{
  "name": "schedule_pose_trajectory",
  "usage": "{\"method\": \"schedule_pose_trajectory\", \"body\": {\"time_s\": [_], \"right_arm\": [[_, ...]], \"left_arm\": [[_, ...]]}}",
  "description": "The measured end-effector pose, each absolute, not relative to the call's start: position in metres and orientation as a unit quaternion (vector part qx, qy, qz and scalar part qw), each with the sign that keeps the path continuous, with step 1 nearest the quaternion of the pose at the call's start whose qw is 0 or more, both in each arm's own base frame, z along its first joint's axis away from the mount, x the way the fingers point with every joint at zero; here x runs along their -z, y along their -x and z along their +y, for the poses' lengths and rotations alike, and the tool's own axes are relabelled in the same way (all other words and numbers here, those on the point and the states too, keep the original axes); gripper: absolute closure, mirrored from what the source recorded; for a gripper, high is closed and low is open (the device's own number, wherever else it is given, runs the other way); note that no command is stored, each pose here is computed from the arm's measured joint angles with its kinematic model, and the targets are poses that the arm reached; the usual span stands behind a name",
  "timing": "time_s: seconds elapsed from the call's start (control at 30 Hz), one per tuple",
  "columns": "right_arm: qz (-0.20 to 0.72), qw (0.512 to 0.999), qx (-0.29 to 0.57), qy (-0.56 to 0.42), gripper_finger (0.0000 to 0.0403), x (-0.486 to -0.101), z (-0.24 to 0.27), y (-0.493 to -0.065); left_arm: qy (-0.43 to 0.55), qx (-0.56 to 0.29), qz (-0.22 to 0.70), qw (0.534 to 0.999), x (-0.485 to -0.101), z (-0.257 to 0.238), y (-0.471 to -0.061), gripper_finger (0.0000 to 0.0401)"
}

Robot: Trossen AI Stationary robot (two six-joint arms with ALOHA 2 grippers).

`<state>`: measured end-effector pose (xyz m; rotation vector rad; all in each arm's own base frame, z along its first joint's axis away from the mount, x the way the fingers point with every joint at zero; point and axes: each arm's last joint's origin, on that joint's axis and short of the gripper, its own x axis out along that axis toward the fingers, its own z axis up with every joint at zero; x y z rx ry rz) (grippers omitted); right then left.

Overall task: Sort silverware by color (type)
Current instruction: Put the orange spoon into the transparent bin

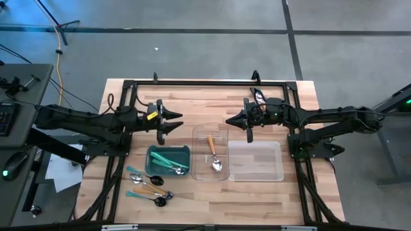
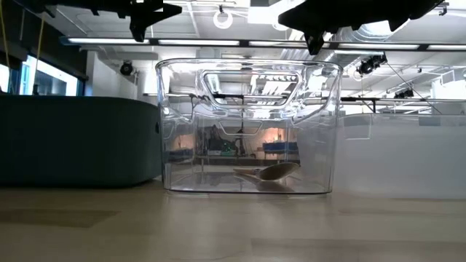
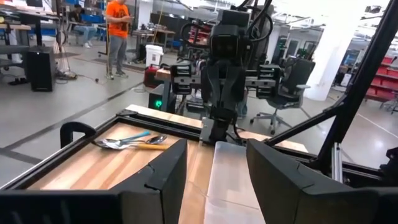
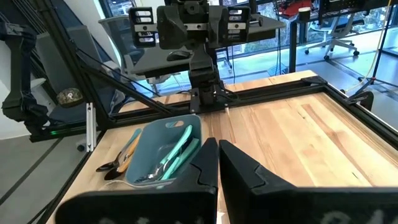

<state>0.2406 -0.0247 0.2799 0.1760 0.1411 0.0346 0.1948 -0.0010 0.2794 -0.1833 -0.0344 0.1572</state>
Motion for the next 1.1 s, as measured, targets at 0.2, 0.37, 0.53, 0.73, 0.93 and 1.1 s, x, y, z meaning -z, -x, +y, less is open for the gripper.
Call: {"method": "schedule_pose_trajectory", "body": {"time_s": [0.2, 0.37, 0.53, 0.73, 0.93, 1.1], "right_arm": [[0.071, 0.993, -0.017, -0.088, 0.0403, -0.2799, -0.0247, -0.2405], [0.071, 0.993, -0.017, -0.088, 0.0403, -0.2799, -0.0247, -0.2405], [0.071, 0.993, -0.017, -0.088, 0.0403, -0.2799, -0.0248, -0.2405], [0.071, 0.994, -0.017, -0.087, 0.0403, -0.2799, -0.0247, -0.2405], [0.071, 0.993, -0.017, -0.088, 0.0402, -0.2799, -0.0247, -0.2405], [0.071, 0.993, -0.017, -0.088, 0.0402, -0.2799, -0.0247, -0.2405]], "left_arm": [[0.086, -0.079, -0.017, 0.993, -0.2795, -0.0009, -0.1947, 0.0287], [0.07, -0.079, -0.015, 0.994, -0.2794, -0.0009, -0.1947, 0.0381], [0.069, -0.075, -0.013, 0.995, -0.2791, -0.0011, -0.1948, 0.0395], [0.072, -0.075, -0.014, 0.994, -0.2791, -0.0011, -0.1948, 0.04], [0.078, -0.076, -0.014, 0.994, -0.2791, -0.0011, -0.1948, 0.0401], [0.084, -0.075, -0.014, 0.994, -0.279, -0.0011, -0.1948, 0.0401]]}}
